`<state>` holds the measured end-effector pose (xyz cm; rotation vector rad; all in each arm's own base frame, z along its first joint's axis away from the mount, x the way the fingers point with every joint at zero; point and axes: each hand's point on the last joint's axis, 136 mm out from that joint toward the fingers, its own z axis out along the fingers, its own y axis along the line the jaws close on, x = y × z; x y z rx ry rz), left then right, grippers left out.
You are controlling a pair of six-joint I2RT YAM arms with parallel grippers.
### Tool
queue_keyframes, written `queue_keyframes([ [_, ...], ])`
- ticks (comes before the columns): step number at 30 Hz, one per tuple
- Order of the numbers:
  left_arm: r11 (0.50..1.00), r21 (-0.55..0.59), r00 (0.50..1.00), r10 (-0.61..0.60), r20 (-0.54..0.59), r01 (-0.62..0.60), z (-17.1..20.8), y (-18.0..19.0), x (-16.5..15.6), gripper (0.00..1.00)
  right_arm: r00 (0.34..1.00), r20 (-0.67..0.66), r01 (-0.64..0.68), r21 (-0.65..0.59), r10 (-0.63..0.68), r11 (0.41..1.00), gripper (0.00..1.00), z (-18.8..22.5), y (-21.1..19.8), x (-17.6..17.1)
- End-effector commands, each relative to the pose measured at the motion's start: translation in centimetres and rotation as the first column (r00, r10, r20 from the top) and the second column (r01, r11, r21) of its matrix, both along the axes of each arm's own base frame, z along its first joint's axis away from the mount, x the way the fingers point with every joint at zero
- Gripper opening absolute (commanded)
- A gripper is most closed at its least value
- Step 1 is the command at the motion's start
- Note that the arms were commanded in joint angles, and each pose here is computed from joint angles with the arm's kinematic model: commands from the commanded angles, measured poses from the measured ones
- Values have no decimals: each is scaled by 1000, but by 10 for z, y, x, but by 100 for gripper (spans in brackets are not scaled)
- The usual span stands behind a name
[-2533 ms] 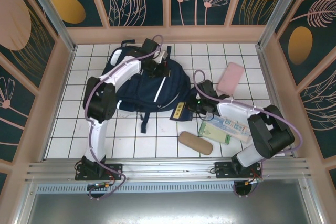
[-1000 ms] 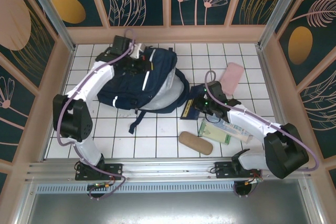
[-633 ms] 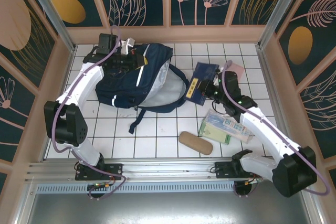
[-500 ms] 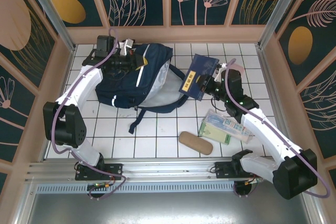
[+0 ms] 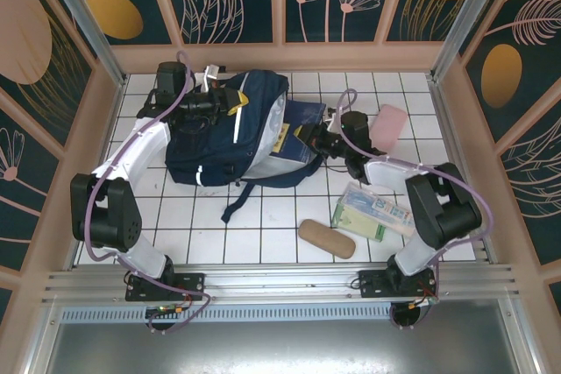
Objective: Pack books, pencil case, and school supplies into a backpack
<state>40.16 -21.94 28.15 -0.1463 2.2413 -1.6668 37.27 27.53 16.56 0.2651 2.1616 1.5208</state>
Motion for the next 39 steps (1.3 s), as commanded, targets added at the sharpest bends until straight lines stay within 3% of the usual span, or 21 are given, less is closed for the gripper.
queue_keyframes([
  [1, 994, -80, 980, -55, 191, 72, 63, -2, -16, 0, 983, 164, -115, 180, 85, 977, 0, 62, 28, 9],
  [14, 995, -89, 985, -20, 169, 36, 64, -1, -6, 0, 982, 39, -189, 202, 185, 961, 0, 28, 128, 44],
  [22, 995, -97, 986, -11, 167, 27, 69, 0, -7, 0, 984, -34, -173, 37, 175, 984, 3, -25, 183, 72],
  [30, 996, -87, 986, 6, 166, 8, 68, 3, -7, 0, 989, -85, -129, -123, 119, 984, 42, -66, 201, 94],
  [36, 997, -79, 987, 28, 157, -16, 65, 9, -3, 0, 988, 24, -151, -137, 155, 979, 67, -35, 187, 80],
  [39, 997, -68, 987, 41, 154, -31, 62, 14, -1, 0, 983, 90, -145, -132, 158, 981, 93, -15, 176, 71],
])
